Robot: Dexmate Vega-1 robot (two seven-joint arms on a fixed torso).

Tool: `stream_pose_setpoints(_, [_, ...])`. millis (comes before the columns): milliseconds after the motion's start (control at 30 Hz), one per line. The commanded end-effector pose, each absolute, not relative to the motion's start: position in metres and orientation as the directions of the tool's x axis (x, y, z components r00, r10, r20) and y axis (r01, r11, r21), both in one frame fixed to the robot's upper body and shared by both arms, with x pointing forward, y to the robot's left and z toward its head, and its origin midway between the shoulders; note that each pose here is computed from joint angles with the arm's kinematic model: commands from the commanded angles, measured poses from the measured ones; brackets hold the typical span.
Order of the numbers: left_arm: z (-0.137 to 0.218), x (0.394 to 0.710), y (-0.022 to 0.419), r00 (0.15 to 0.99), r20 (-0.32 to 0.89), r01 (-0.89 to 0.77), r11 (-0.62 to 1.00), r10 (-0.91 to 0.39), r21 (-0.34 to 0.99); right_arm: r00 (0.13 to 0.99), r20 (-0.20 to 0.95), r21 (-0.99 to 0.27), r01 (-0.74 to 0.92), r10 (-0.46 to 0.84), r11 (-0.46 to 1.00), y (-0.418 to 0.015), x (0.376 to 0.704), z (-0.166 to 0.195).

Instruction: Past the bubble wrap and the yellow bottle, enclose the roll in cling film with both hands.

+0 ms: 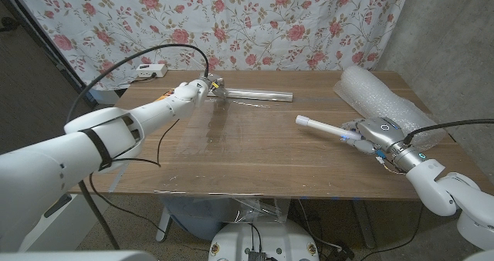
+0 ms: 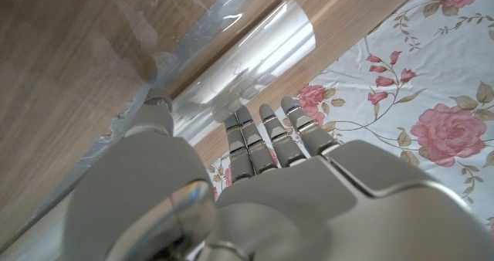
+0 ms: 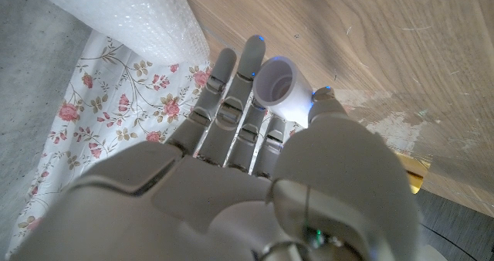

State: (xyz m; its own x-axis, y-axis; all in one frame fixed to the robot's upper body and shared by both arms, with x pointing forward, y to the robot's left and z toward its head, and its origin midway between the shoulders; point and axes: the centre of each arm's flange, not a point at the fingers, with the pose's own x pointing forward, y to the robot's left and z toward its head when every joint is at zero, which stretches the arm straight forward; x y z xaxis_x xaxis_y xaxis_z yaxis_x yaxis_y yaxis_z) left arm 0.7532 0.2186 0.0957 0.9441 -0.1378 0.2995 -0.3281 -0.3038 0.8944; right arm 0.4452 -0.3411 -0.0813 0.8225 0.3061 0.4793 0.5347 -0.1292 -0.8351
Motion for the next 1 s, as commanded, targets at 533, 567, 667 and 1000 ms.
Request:
stream_pose_setpoints(533, [0.086,0.765,0.218,0.963,0.239,-0.266,-0.276,-0.128,0.924,0.830,0.470,-0.842,0.523,0.300,-0.129,-0.338,0.446,-0.085])
stream_pose_setpoints(567, [0.086,0.765,0.218,0.963,0.234,-0.263,-0.275,-0.133,0.925,0.831,0.470,-0.842,0.523,0.299,-0.129,-0.338,0.445,-0.085])
stream_pose_setpoints(667, [0.084,0.764,0.219,0.964,0.233,-0.260,-0.274,-0.130,0.926,0.831,0.469,-0.843,0.522,0.300,-0.129,-0.337,0.446,-0.085])
stream_pose_setpoints(1000, [0.078,0.764,0.221,0.968,0.213,-0.240,-0.240,-0.134,0.941,0.828,0.471,-0.841,0.526,0.303,-0.130,-0.335,0.445,-0.085])
